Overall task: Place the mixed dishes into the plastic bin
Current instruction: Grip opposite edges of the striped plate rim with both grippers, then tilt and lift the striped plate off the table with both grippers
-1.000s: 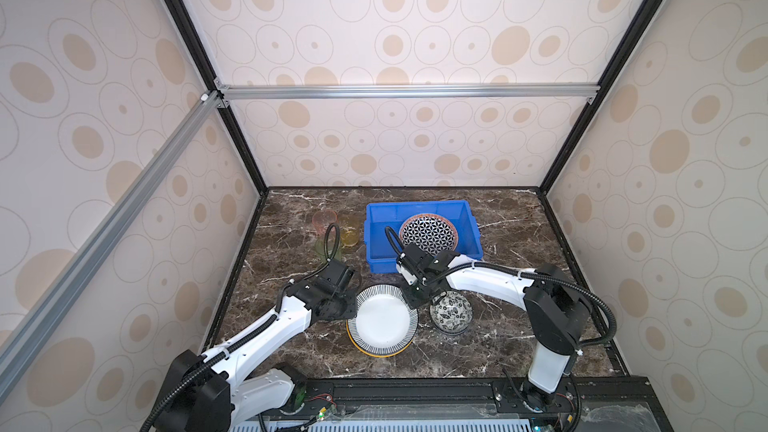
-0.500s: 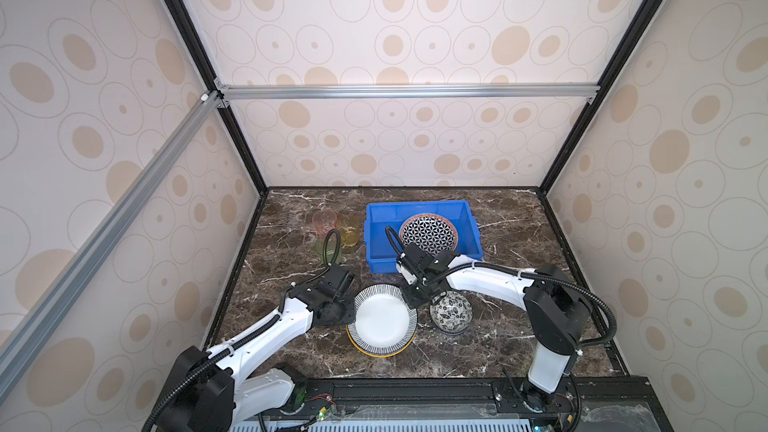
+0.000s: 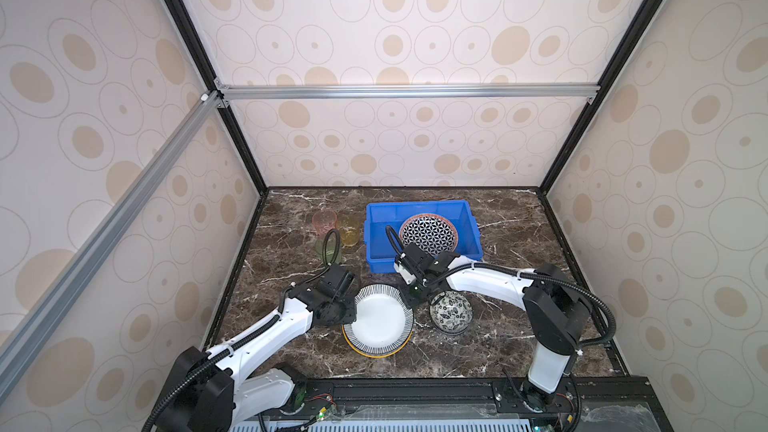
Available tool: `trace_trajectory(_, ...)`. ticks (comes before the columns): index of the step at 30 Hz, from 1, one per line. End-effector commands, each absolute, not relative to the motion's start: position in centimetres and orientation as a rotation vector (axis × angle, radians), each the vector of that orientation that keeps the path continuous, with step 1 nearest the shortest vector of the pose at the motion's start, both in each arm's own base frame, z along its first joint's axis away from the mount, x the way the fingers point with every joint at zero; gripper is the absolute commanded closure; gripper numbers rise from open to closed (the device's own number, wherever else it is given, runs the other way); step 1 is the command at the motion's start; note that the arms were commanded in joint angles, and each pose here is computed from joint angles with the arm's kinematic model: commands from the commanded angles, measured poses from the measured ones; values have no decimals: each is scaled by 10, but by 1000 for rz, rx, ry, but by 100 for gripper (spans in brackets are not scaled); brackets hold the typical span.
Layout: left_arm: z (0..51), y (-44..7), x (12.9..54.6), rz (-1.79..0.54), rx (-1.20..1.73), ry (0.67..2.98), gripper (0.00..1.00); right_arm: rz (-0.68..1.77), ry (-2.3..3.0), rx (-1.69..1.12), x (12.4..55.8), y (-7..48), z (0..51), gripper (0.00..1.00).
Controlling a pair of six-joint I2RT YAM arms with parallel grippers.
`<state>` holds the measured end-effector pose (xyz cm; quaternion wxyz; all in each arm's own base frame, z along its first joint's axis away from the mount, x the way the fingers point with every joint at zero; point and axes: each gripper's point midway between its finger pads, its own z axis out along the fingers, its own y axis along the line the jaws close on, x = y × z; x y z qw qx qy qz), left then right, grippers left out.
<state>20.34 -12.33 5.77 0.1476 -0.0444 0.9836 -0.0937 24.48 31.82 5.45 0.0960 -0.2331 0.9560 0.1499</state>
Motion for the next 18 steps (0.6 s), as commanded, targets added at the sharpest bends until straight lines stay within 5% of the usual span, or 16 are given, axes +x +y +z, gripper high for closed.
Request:
trace_trajectory(1, 59, -123, 201, -272, -144, 2827, 71, 392, 2888, -727, 232, 310, 38, 96)
trace_trajectory(8, 61, -123, 202, -267, -136, 2826, 71, 317, 2868, -710, 238, 303, 49, 80)
trace_trajectory(18, 66, -120, 202, -250, -130, 2818, 71, 290, 2836, -680, 243, 298, 63, 76)
